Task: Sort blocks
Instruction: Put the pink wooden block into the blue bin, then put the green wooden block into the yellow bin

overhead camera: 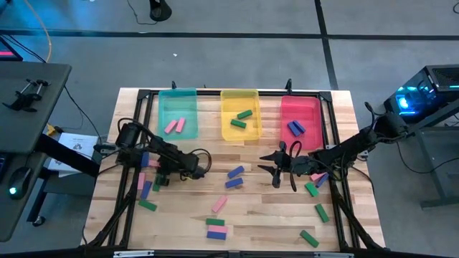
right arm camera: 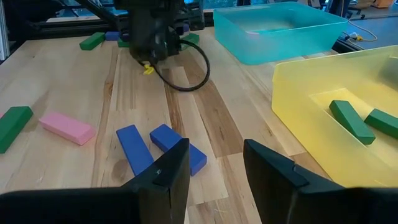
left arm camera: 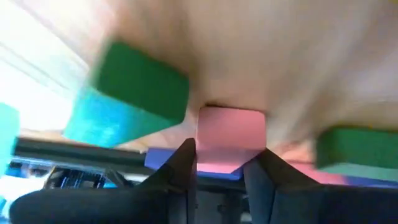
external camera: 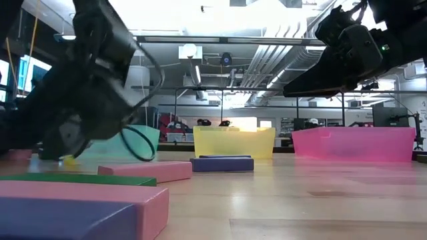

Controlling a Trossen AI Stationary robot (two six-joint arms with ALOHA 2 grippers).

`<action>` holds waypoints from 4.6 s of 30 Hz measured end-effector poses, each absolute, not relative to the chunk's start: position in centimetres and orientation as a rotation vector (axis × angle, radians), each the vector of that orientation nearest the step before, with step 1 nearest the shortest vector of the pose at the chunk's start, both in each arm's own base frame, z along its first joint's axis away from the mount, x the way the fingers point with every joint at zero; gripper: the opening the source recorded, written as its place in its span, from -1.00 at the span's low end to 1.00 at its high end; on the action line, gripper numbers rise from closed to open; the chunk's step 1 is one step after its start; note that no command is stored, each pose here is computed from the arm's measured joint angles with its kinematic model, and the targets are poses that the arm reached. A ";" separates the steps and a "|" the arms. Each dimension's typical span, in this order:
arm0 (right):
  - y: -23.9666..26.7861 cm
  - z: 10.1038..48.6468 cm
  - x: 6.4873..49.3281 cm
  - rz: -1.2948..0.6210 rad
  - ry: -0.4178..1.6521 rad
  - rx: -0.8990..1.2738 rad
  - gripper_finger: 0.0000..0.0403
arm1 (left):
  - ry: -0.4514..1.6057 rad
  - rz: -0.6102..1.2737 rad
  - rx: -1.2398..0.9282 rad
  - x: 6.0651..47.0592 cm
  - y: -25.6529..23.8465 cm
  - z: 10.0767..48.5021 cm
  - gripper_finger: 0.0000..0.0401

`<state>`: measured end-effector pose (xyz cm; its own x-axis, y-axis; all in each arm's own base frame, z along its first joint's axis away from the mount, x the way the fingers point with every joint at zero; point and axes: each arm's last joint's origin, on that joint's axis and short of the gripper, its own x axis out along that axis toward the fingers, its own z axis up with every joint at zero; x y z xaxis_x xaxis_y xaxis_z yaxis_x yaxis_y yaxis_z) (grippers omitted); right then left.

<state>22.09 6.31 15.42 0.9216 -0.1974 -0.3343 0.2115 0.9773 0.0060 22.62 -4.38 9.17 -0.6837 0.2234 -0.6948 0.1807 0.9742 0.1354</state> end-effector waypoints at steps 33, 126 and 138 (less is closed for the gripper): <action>6.3 15.4 22.1 -0.217 0.335 0.080 -0.33 | 1.816 0.738 -0.212 24.5 20.0 15.9 -0.58; 6.3 15.4 22.1 -0.219 0.334 0.086 -0.33 | 0.655 1.126 -0.680 22.3 -8.0 11.8 0.14; 6.3 15.5 22.1 -0.220 0.331 0.087 -0.33 | 0.766 1.165 -0.619 23.4 -9.0 10.2 0.03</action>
